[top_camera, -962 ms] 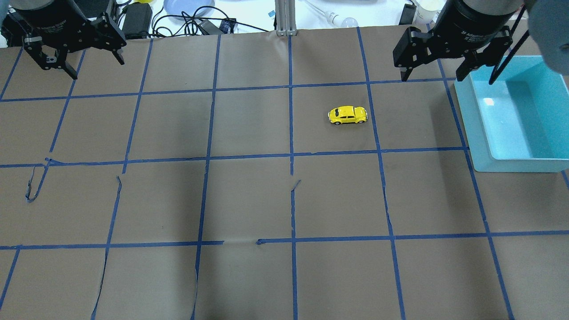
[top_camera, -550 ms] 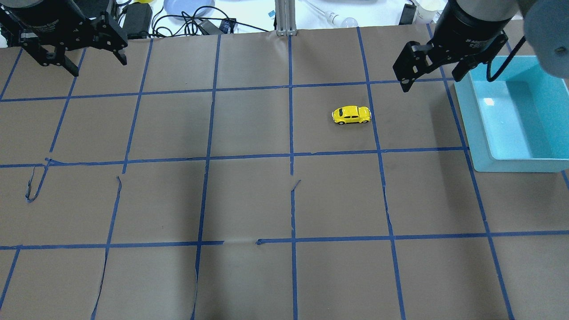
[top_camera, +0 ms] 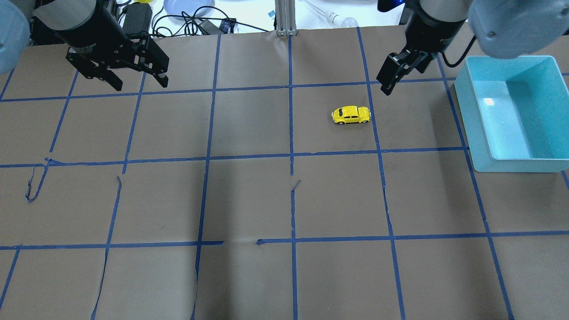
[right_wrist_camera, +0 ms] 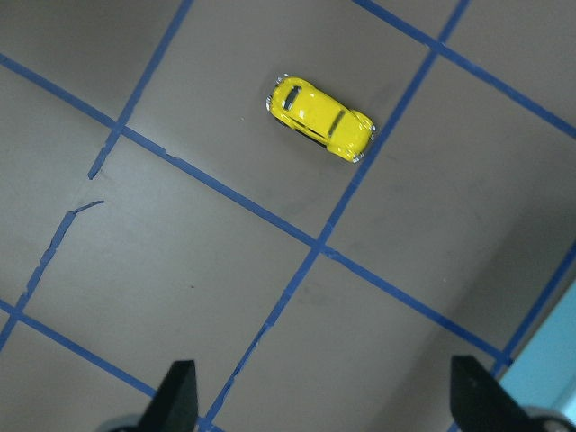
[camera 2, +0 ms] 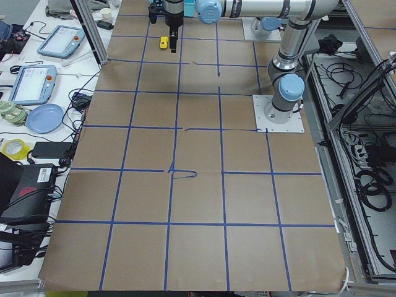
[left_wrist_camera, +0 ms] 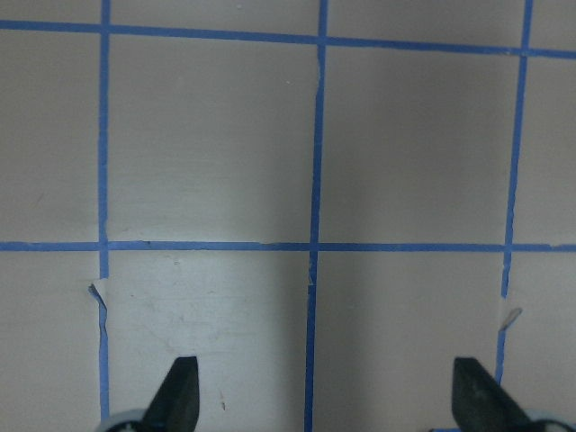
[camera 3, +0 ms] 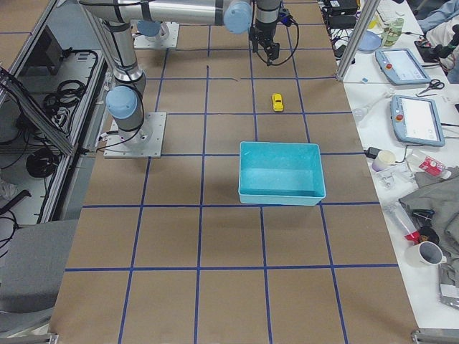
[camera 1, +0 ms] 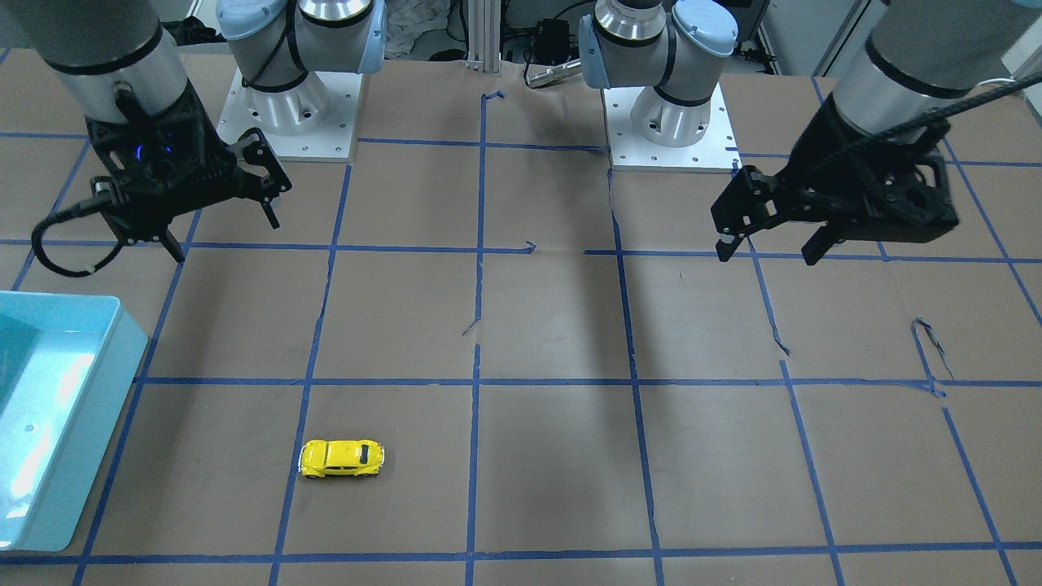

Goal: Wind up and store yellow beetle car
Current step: 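Lower the right gripper and grasp the yellow car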

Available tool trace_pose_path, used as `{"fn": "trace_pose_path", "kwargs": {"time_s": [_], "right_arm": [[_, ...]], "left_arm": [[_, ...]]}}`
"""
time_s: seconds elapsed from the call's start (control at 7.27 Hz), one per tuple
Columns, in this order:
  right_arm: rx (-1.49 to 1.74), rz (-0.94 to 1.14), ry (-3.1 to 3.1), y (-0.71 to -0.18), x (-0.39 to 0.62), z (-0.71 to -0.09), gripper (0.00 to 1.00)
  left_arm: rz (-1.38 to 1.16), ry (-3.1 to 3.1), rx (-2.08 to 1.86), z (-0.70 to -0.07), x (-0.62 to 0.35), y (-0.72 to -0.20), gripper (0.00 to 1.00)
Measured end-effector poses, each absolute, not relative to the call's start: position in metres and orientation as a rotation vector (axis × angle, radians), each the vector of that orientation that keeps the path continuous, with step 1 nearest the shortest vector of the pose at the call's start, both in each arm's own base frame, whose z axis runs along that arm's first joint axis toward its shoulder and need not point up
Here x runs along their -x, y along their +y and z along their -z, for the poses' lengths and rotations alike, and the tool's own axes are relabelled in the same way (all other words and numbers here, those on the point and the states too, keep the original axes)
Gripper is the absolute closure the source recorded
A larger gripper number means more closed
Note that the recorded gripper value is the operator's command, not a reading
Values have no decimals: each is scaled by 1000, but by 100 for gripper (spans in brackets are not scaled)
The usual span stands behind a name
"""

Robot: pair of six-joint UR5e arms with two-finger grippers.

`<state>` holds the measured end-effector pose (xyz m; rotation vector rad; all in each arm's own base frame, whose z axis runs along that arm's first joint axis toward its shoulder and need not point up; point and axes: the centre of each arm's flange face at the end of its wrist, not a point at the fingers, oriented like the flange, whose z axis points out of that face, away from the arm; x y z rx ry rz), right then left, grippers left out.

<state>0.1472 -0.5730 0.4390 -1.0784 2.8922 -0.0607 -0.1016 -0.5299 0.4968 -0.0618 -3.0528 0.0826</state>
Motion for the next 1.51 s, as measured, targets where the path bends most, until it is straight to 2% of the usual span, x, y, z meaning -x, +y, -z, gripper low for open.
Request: {"fn": "trace_pose_path", "kwargs": {"time_s": [0.28,0.69,0.96,1.51], "right_arm": [[1635,118,2625,-627,-170,-362,0],[2087,144,2304,-665,-184,-271,0],[2241,119,2152,-667,-189,-239,0],[2263,84,2118,-659,-189,-207,4]], "left_arm": [[-58,-3066,103,-491,107,-514,0],[-24,-3131,125,-484,104,-491,0],[2,-3191,129,-476,98,-486,0],[20,-3203,133,-469,97,-485,0]]}}
